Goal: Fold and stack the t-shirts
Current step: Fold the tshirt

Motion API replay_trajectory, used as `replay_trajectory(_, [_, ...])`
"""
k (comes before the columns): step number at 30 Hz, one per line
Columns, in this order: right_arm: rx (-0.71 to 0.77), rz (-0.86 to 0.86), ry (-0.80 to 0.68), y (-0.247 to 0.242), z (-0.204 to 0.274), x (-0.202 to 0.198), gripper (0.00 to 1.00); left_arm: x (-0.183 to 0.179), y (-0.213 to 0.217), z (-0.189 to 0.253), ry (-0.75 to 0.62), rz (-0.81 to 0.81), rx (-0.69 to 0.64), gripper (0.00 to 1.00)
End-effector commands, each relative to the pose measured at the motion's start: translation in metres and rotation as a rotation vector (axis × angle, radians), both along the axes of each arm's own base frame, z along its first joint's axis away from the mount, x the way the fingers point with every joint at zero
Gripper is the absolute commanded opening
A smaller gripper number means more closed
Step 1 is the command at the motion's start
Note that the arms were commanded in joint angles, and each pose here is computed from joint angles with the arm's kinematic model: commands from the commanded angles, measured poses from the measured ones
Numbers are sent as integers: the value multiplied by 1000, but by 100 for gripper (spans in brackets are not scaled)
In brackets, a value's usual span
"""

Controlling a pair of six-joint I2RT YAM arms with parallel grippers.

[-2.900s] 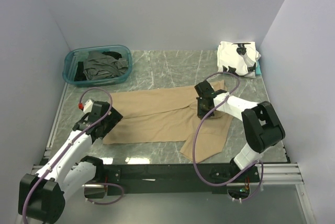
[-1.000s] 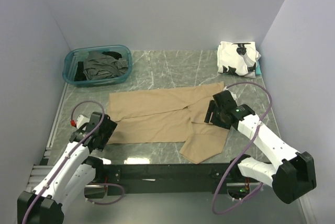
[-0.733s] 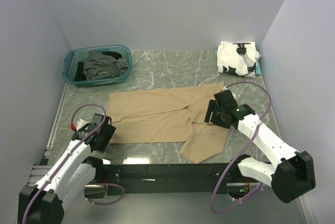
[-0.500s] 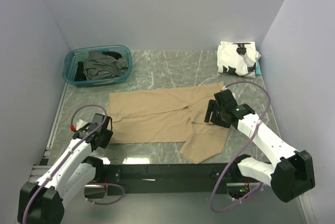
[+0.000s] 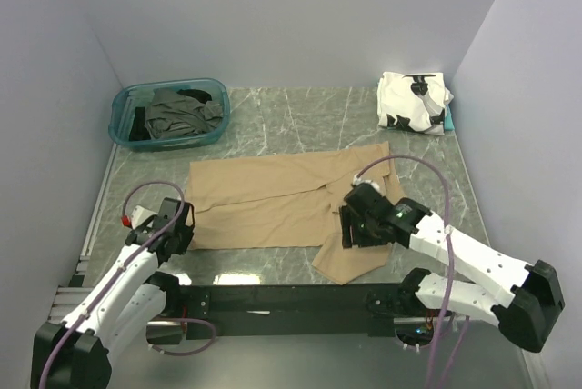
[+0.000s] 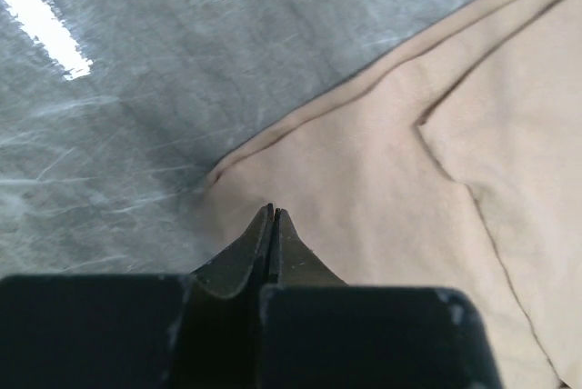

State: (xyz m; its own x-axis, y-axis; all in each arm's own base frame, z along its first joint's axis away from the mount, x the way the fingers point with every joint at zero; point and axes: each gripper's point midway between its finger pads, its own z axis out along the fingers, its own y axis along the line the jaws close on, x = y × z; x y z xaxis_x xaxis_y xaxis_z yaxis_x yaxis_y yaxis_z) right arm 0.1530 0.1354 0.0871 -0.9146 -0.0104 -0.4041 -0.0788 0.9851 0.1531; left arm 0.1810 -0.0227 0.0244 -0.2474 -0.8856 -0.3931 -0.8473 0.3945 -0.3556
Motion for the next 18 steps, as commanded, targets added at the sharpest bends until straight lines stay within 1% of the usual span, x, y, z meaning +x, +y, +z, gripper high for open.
replay_trajectory(1, [-33,61,74,2,-8,-39,67,6,2,5,-69,-8,9,1])
replay_trajectory(2, [-20,143,81,14,-9,-54,66,7,2,6,-78,-5,7,1])
replay_trajectory(4, [4,181,107,29,-13,-68,65,7,2,8,-95,-5,1,1])
replay_trajectory(5, [2,251,118,37,-16,-82,65,8,2,9,-101,-6,1,1])
replay_trajectory(6, [-2,274,124,41,-19,-87,65,8,2,10,-106,-6,3,1])
replay_trajectory(9, [-86,348,132,47,-29,-98,64,9,2,11,-116,-11,5,1])
replay_trajectory(10, [-151,337,149,40,-35,-99,64,9,2,12,-118,-15,3,1])
replay_trajectory(11, [-178,341,145,39,-37,-99,64,9,2,11,-115,-13,5,1])
replay_trajectory(13, [-208,356,160,40,-43,-102,64,7,2,9,-101,-5,-1,1])
replay_trajectory(15, [-209,364,170,42,-48,-105,63,3,3,6,-74,9,0,1])
replay_trajectory(16, [-201,364,168,45,-49,-105,63,1,4,5,-64,23,-1,5])
replay_trajectory(17, [-200,365,169,45,-50,-105,63,0,4,4,-54,28,-1,20])
replay_trajectory(18, [-199,356,162,45,-52,-103,63,0,4,4,-45,28,1,26])
